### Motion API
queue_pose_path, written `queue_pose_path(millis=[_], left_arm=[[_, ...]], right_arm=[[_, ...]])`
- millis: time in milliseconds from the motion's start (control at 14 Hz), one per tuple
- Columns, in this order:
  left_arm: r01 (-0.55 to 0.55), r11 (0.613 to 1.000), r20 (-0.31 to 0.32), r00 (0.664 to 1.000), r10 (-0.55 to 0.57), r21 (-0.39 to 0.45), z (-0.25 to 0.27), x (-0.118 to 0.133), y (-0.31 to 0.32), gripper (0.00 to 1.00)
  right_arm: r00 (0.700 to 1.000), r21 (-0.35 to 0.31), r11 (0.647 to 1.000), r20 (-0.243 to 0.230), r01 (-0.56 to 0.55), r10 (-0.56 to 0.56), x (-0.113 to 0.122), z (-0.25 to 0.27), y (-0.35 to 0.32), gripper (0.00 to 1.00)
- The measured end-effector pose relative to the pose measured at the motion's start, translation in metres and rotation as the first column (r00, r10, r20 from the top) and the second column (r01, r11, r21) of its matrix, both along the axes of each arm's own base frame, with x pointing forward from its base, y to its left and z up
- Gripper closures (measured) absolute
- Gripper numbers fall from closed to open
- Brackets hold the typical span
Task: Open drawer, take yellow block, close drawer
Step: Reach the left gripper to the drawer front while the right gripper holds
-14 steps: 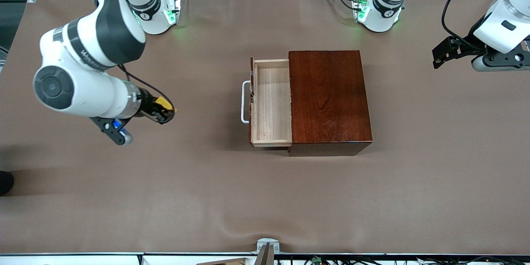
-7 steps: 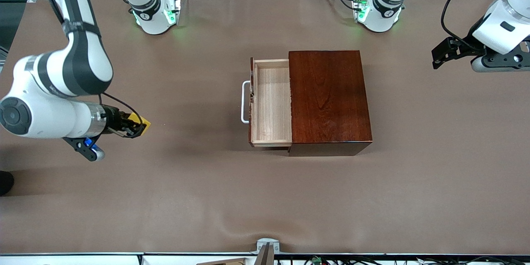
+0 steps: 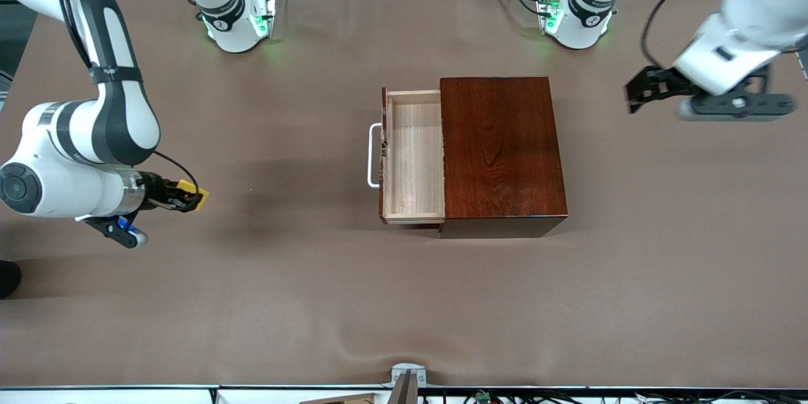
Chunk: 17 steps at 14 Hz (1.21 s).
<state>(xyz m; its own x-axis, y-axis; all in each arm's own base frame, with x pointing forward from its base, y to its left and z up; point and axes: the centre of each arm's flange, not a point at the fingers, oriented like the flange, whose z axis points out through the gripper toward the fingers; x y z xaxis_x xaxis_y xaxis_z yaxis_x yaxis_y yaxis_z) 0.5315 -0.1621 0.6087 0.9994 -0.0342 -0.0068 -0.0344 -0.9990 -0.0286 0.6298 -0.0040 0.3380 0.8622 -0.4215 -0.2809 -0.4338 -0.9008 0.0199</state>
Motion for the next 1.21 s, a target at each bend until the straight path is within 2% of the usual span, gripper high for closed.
queue_pose_path(millis=[214, 429, 571, 714, 929, 1143, 1214], left_arm=[[-0.081, 0.996, -0.018, 0.997, 0.080, -0.023, -0.017, 0.003, -0.085, 0.00], [-0.164, 0.985, -0.037, 0.986, 0.162, -0.053, -0.040, 0.004, -0.165, 0.00], [-0.236, 0.966, -0.026, 0.972, 0.234, -0.102, -0.059, 0.000, -0.219, 0.00], [-0.342, 0.923, -0.019, 0.939, 0.344, -0.175, -0.082, -0.010, -0.276, 0.00], [-0.485, 0.841, -0.068, 0.872, 0.484, -0.239, -0.122, -0.030, -0.350, 0.00], [-0.623, 0.716, -0.117, 0.774, 0.622, -0.315, -0.171, -0.042, -0.410, 0.00], [-0.648, 0.687, -0.117, 0.750, 0.651, -0.330, -0.188, -0.048, -0.426, 0.00]], right_arm=[[1.000, 0.017, 0.999, 0.003, -0.030, 0.030, -0.016, -0.032, -0.042, 0.44], [0.995, 0.018, 0.995, 0.037, -0.093, 0.093, -0.031, -0.062, -0.061, 0.44], [0.993, 0.018, 0.993, 0.046, -0.113, 0.112, -0.039, -0.076, -0.069, 0.44], [0.989, 0.015, 0.991, 0.055, -0.135, 0.134, -0.043, -0.082, -0.075, 0.44], [0.979, 0.019, 0.982, 0.079, -0.187, 0.185, -0.046, -0.085, -0.090, 0.44], [0.975, 0.020, 0.978, 0.092, -0.206, 0.204, -0.053, -0.095, -0.105, 0.44], [0.974, 0.018, 0.978, 0.096, -0.209, 0.206, -0.056, -0.100, -0.107, 0.44]])
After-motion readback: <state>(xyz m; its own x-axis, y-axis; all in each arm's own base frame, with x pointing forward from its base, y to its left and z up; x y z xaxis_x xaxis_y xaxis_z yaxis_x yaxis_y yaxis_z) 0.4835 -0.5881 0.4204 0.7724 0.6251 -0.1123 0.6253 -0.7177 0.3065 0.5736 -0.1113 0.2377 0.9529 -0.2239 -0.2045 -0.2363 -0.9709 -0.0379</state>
